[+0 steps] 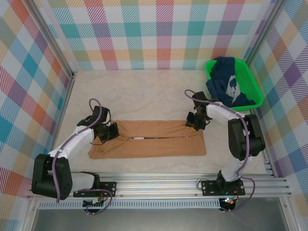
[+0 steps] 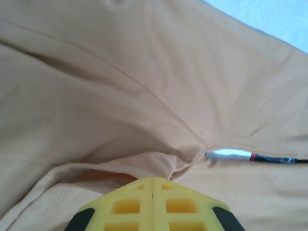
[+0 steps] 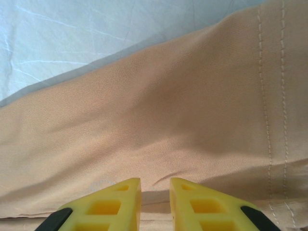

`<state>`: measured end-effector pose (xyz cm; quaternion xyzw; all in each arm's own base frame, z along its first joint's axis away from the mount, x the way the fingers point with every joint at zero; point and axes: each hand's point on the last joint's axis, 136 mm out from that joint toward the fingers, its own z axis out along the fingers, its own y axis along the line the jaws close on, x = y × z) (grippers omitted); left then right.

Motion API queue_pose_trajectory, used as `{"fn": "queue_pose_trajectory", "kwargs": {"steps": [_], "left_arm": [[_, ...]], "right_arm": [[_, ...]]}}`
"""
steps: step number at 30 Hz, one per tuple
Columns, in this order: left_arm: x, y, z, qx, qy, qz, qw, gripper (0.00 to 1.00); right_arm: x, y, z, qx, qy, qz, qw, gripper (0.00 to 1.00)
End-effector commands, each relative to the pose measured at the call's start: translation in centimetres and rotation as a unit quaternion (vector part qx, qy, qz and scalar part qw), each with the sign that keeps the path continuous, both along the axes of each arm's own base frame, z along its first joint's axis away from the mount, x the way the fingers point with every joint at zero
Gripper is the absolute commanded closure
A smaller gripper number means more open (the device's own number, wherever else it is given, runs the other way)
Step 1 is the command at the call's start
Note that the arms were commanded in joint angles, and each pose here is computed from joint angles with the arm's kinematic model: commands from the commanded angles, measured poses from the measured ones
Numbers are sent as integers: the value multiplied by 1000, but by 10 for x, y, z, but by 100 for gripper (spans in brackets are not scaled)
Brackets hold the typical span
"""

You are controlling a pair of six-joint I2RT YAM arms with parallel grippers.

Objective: Fold and stack the t-shirts

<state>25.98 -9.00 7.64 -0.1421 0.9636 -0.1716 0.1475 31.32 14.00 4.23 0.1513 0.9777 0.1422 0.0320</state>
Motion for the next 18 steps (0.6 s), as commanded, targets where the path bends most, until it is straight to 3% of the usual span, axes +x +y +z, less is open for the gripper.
{"fn": "queue_pose_trajectory", "kwargs": {"steps": [1, 18], "left_arm": [[-29, -8, -6, -27, 44, 15, 999, 100], [-75, -27, -27, -72, 113, 67, 989, 100]], "right_arm": [[2, 5, 8, 11, -5, 6, 1000, 77], [-3, 4, 3, 12, 2, 5, 1000, 78]]}}
